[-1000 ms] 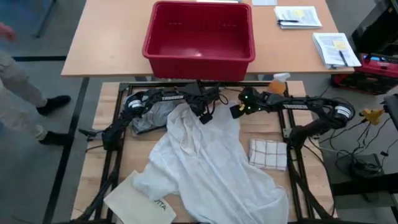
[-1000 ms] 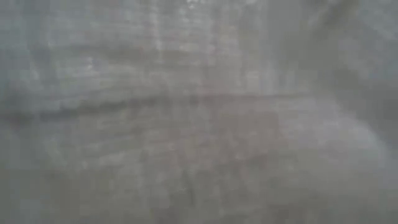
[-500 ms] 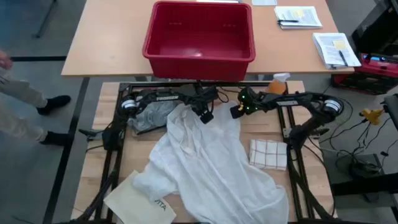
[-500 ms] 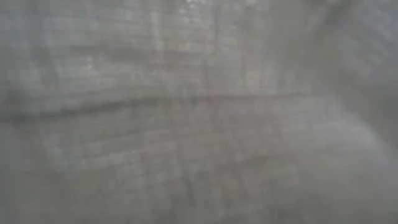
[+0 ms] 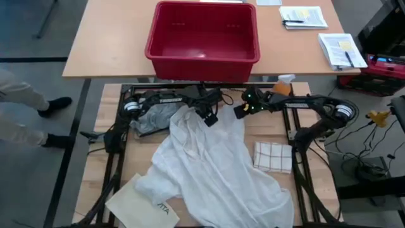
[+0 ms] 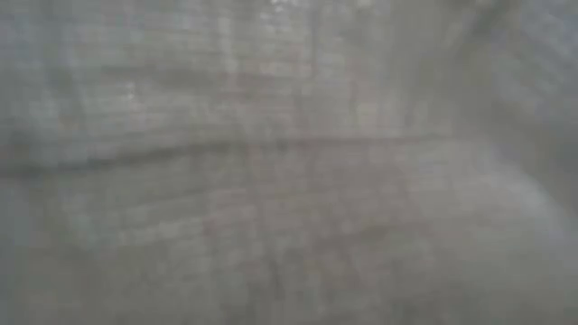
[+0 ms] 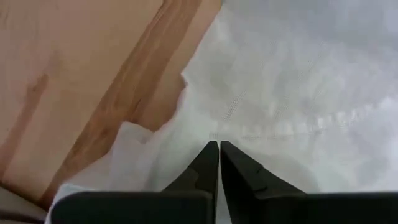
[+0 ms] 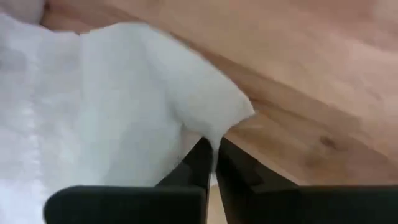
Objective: Fold laundry
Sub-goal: Fold the white long sleeve shirt
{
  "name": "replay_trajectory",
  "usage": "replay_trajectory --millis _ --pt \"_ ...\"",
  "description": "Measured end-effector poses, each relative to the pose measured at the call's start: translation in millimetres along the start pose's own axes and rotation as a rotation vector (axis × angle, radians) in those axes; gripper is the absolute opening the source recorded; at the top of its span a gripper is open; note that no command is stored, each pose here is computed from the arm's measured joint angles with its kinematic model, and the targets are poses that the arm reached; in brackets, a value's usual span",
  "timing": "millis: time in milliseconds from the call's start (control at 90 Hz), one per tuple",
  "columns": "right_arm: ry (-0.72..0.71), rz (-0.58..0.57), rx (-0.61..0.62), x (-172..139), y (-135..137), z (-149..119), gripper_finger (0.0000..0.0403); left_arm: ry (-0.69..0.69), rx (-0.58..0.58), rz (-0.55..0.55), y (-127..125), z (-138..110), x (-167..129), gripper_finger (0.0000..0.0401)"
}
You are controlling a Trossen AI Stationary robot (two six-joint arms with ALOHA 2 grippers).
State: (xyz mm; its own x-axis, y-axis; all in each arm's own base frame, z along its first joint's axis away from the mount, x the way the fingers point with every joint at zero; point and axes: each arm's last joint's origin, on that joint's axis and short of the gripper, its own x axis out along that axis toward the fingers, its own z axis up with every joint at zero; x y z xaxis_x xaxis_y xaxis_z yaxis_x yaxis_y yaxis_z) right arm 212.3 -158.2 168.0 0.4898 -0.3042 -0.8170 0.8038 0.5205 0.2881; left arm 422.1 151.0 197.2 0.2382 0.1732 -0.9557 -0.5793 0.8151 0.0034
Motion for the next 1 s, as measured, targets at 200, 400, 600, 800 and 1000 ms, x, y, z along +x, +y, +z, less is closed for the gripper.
replay_trajectory --millis 200,400,600,800,1000 --pt "-0.066 -0.044 -0.164 -37 17 23 0.0 -0.003 -0.003 -0.001 0 0 0 0.0" --pt "-0.021 -0.104 -0.386 -73 51 42 0.0 -0.003 -0.004 0.0 0 0 0 0.0" --pt "0.187 0.173 -0.446 -86 69 40 0.0 -0.007 -0.01 0.006 0 1 0 0.0" --pt "0.036 -0.076 -0.375 -98 63 46 0.0 -0.006 -0.012 0.01 0 0 0 0.0" --pt "0.13 0.103 -0.396 -93 66 40 0.0 -0.021 -0.008 0.069 10 2 -5 0.0"
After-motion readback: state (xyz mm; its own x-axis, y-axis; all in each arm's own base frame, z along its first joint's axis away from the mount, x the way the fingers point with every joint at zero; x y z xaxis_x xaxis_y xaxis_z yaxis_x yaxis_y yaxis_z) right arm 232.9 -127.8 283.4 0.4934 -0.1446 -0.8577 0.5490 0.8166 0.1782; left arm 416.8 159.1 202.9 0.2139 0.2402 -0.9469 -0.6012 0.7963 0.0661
